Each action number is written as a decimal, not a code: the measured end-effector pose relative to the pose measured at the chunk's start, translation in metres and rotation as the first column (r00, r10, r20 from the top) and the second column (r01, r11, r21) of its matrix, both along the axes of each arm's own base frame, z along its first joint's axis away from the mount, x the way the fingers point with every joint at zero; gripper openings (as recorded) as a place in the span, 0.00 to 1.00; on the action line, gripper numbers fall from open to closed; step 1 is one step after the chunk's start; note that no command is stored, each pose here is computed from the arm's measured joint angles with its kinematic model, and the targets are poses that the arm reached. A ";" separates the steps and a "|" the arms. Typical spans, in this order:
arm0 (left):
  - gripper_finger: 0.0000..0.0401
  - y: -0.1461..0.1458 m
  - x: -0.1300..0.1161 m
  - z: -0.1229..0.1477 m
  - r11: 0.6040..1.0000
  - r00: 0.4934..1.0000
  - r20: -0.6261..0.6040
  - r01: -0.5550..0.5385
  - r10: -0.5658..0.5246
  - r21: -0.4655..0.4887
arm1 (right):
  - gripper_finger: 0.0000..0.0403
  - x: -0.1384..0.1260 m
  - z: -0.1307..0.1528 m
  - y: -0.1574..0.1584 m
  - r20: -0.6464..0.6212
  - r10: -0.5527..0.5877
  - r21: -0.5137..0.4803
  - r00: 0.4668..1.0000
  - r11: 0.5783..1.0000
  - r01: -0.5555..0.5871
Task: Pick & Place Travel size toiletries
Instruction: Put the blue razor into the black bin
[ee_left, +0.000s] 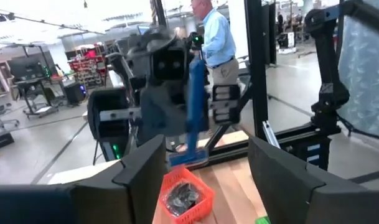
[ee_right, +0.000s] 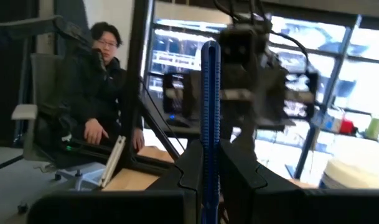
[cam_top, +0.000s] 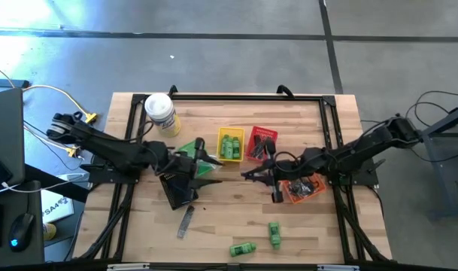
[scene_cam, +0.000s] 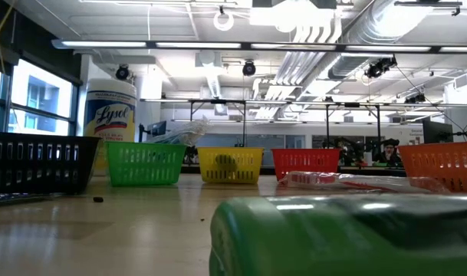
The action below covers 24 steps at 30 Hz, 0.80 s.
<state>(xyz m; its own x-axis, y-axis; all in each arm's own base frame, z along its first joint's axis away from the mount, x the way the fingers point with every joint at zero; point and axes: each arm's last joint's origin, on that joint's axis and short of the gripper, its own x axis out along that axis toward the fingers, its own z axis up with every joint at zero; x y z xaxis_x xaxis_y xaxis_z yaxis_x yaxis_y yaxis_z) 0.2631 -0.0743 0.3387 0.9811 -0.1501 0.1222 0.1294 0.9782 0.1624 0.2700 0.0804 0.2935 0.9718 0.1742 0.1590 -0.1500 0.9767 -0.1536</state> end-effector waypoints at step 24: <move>0.57 0.023 0.030 0.001 0.999 0.998 0.060 -0.004 0.007 -0.053 | 0.07 0.029 -0.006 -0.016 -0.002 -0.059 -0.011 0.998 0.998 0.059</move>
<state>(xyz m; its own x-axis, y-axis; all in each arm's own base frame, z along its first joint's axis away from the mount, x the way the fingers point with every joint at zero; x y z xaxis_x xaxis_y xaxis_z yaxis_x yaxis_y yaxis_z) 0.2932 -0.0509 0.3396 0.9726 -0.1364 0.1883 0.1155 0.9863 0.1180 0.2989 0.0647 0.2877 0.9809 0.1181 0.1546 -0.0923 0.9821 -0.1644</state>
